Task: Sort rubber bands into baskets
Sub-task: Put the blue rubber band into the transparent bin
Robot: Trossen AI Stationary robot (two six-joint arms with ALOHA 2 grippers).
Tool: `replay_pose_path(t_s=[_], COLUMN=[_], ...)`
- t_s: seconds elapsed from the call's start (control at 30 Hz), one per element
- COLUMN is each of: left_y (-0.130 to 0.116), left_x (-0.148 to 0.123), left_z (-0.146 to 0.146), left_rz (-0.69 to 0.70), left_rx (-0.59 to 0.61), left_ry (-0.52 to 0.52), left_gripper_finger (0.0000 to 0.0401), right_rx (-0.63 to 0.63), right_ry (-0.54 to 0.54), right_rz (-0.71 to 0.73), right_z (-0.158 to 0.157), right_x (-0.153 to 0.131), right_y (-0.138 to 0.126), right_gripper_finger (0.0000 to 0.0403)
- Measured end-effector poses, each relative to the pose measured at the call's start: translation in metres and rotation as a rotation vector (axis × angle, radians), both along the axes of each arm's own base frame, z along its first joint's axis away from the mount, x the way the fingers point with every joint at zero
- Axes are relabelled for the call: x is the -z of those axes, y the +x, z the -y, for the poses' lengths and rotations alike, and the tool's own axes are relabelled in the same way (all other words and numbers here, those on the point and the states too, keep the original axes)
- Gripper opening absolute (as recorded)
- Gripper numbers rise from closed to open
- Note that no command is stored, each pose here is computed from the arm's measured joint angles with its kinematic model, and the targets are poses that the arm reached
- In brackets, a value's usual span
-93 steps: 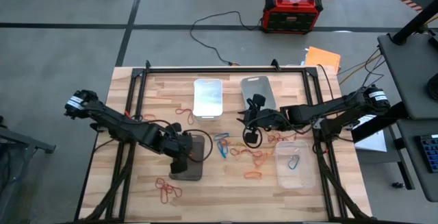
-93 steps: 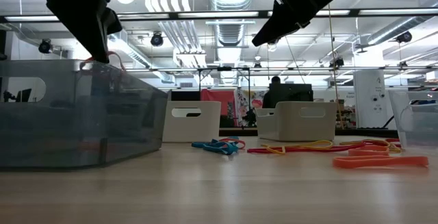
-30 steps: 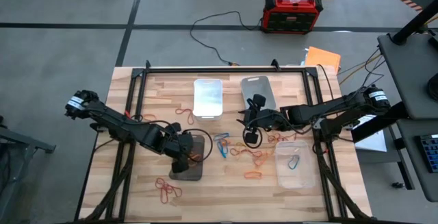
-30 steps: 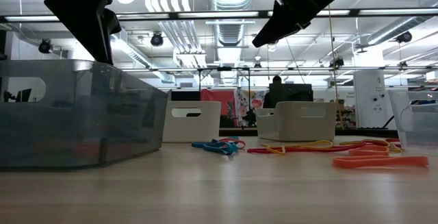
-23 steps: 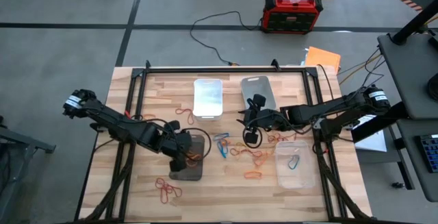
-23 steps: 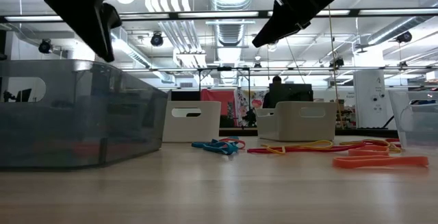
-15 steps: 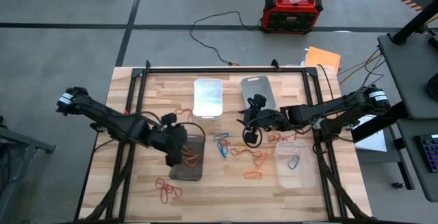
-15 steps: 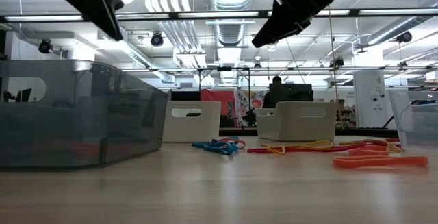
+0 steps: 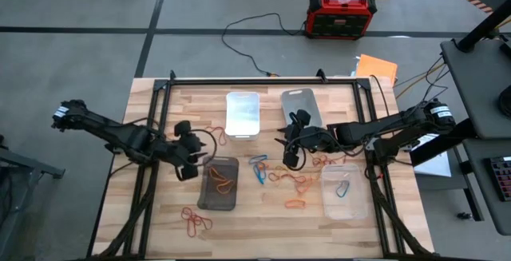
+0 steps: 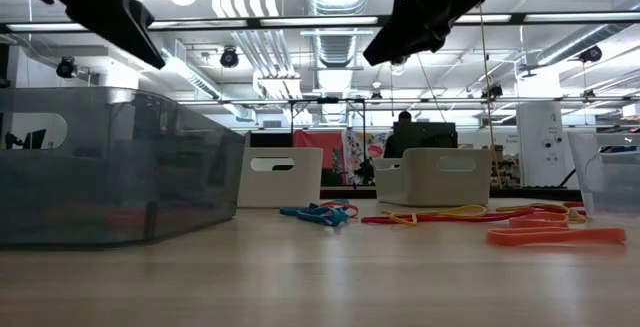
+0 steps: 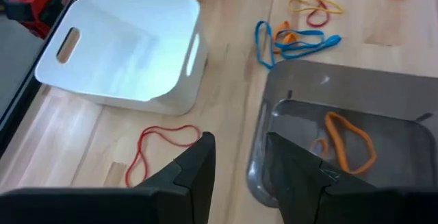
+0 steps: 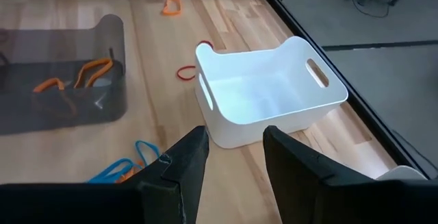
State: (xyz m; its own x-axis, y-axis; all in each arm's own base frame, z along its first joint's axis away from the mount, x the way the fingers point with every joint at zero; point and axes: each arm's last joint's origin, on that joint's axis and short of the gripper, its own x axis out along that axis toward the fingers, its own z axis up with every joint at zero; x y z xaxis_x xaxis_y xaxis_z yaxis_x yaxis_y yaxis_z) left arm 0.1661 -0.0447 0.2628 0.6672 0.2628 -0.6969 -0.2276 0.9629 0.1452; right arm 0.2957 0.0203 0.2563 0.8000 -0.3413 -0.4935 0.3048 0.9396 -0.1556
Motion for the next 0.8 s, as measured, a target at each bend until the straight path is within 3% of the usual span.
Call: replay_pose_path(t_s=[0.4,0.57,0.8], left_y=[-0.006,-0.004,-0.004], left_x=[0.013,0.019,0.021], left_z=[-0.034,-0.047,-0.058], left_rz=[0.142,0.162,0.170], left_rx=[0.077,0.108,0.071], left_ry=[0.030,0.058,0.100], left_gripper_finger=[0.0114,0.0114,0.0114], right_rx=[0.024,-0.022,-0.055], right_ry=[0.027,0.049,0.063], right_rz=[0.041,0.045,-0.169], right_z=[0.006,0.004,0.000], right_x=[-0.005,-0.011,0.001], right_y=[0.003,0.022,0.057], right_gripper_finger=[0.0139,0.0139,0.0139])
